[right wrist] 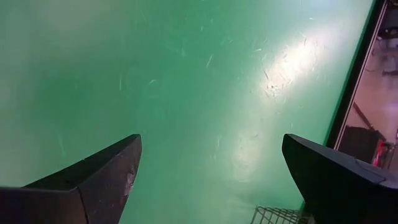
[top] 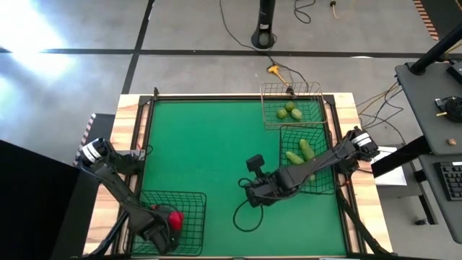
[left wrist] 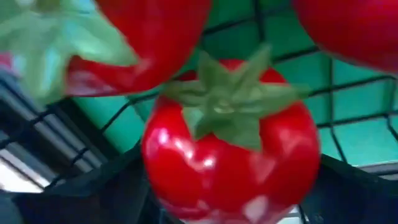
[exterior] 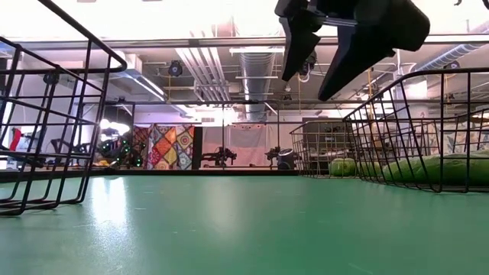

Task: Sort produce into baskets
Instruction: Put the tomato into the bottom black wire basket, then return to Home Position

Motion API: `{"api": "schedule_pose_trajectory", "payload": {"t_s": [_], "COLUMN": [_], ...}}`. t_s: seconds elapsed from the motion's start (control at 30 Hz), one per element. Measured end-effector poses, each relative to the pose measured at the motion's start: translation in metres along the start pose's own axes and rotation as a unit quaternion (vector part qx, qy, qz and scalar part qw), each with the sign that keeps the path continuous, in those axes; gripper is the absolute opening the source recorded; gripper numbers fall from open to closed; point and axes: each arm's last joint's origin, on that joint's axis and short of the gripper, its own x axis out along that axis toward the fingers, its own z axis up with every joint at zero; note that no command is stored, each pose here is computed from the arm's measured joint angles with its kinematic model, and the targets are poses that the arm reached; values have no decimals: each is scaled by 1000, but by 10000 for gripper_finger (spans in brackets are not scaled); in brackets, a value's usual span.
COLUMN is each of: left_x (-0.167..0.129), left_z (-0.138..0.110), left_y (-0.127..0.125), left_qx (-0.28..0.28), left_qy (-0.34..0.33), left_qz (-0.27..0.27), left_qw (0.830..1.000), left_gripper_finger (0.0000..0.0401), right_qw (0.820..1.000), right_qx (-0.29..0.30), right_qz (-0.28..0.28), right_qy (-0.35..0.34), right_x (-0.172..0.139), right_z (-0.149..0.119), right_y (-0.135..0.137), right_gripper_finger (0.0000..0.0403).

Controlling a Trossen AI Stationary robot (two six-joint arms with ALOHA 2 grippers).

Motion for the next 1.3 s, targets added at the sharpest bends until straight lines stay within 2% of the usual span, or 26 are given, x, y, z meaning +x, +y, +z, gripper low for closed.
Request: {"api": "schedule_pose_trajectory", "payload": {"t_s": [0.13, 0.23, 0.33, 0.43, 0.5, 0.57, 0.67, 0.73, 0.83, 1.0, 1.2, 1.3], "left_x": [-2, -10, -32, -63, -86, -108, -134, -146, -158, -170, -181, -182], "left_z": [3, 3, -2, -10, -15, -14, -8, 2, 24, 67, 123, 147], "left_y": [2, 0, -2, -6, -10, -13, -20, -23, -31, -45, -61, -67], "left_qx": [-1, 27, 56, 75, 106, 123, 150, 171, 203, 278, 358, 393], "left_qy": [6, 8, 19, 0, -42, -117, -222, -266, -312, -356, -411, -443], "left_qz": [17, 13, 18, 5, -27, -58, -103, -115, -106, -72, -63, -98], "left_qw": [1000, 1000, 998, 997, 993, 984, 958, 942, 922, 889, 836, 800], "left_gripper_finger": [342, 345, 346, 346, 346, 346, 345, 342, 335, 320, 307, 297], "right_qw": [1000, 1000, 998, 997, 995, 994, 993, 993, 992, 993, 994, 983], "right_qx": [-3, -23, -47, -27, -8, 11, 32, 30, 30, 55, 110, 155], "right_qz": [0, 2, 9, 13, 17, 26, 24, 24, 25, 22, 19, 54], "right_qy": [6, 16, 48, 75, 95, 106, 107, 111, 117, 107, 13, -78], "right_x": [1, 1, 1, -1, -2, -3, -3, -5, -10, -29, -48, -51], "right_z": [-2, -4, -11, -17, -21, -23, -24, -25, -28, -40, -72, -95], "right_y": [-2, -4, -4, -4, -4, -3, -3, -2, -3, -11, -20, -18], "right_gripper_finger": [382, 382, 382, 382, 382, 381, 367, 347, 298, 178, 28, 17]}}
